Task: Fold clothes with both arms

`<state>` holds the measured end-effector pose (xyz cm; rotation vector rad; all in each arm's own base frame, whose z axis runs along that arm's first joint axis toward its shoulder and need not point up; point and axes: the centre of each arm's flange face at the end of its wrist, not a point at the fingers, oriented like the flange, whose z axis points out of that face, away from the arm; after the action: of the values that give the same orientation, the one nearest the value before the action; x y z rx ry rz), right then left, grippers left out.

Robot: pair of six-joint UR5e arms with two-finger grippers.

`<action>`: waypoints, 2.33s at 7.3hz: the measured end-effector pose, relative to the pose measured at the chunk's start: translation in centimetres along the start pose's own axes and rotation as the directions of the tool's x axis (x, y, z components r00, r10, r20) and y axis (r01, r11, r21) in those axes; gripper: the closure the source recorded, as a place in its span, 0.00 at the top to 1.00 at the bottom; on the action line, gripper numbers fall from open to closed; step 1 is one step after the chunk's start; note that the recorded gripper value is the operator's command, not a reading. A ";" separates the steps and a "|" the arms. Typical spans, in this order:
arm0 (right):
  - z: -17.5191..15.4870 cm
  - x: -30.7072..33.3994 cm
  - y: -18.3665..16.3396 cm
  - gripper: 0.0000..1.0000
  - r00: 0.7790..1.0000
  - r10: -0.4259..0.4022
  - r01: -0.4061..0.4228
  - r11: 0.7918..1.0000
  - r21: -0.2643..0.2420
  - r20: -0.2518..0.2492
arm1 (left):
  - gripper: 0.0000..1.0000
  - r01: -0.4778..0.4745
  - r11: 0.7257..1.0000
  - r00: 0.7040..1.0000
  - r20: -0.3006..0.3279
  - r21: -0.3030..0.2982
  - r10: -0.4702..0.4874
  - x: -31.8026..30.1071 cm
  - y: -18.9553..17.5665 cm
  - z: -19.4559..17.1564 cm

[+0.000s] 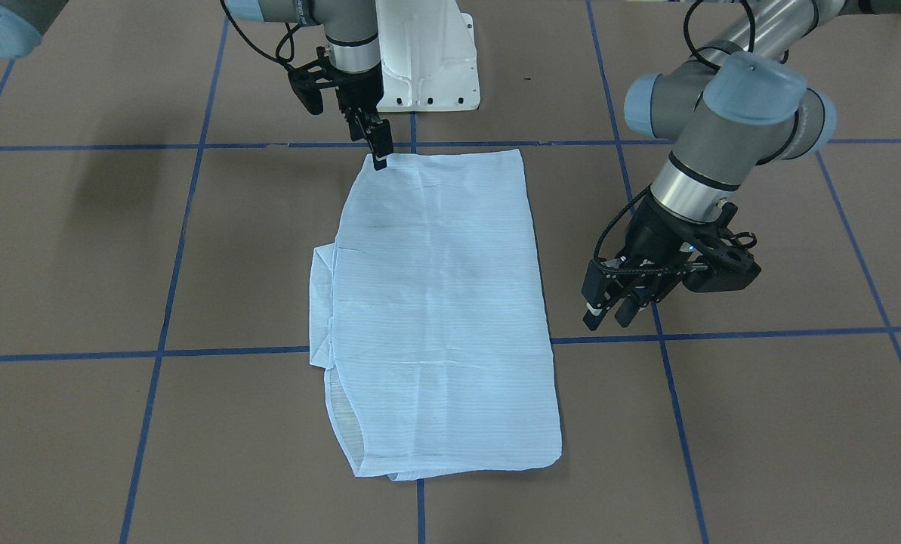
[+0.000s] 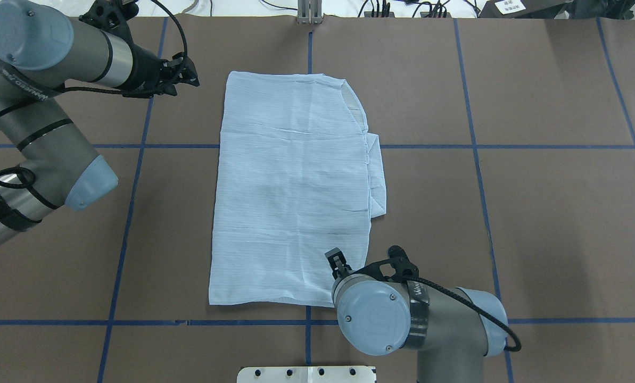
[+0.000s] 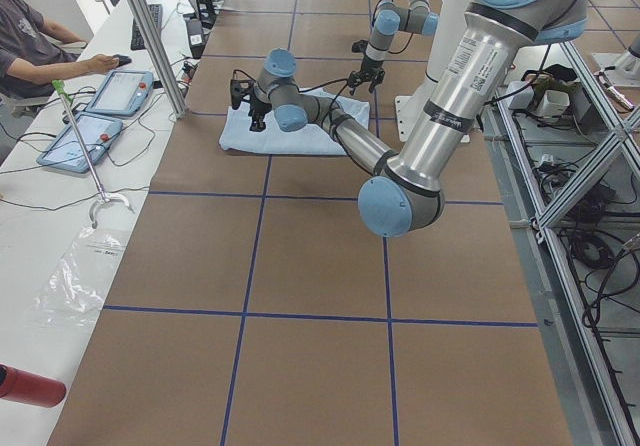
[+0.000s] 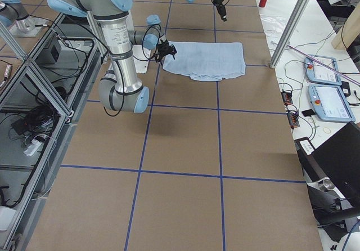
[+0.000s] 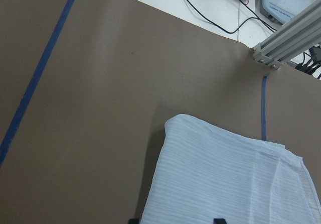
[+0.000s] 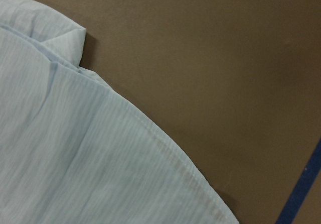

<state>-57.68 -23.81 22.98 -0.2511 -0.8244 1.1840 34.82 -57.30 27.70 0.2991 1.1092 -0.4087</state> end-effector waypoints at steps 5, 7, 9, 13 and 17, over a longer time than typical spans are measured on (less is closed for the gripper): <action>3.7 -0.8 3.8 0.97 0.991 0.128 -0.127 0.991 0.048 -0.028 | 0.58 0.006 1.000 1.000 0.000 0.002 -0.006 0.0 0.2 0.0; 3.6 -0.6 3.9 0.95 0.991 0.127 -0.125 0.991 0.050 -0.038 | 0.58 0.007 1.000 1.000 0.001 0.003 -0.007 0.0 0.1 0.0; 4.0 -0.2 4.0 0.89 0.992 0.121 -0.119 0.991 0.056 -0.046 | 0.58 0.008 1.000 1.000 0.001 0.004 -0.008 0.0 0.1 0.0; 4.1 0.5 4.3 0.00 0.992 0.108 -0.104 0.993 0.053 -0.062 | 0.58 0.009 1.000 1.000 0.001 0.004 -0.009 0.0 0.1 0.0; 3.6 0.7 4.5 0.00 0.992 0.092 -0.091 0.996 0.024 -0.082 | 0.58 0.011 1.000 1.000 0.005 0.002 -0.011 -0.1 0.1 0.2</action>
<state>-63.32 -22.32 23.18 -0.3218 -0.7342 1.2590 34.96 -57.25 27.85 0.2940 1.1061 -0.4198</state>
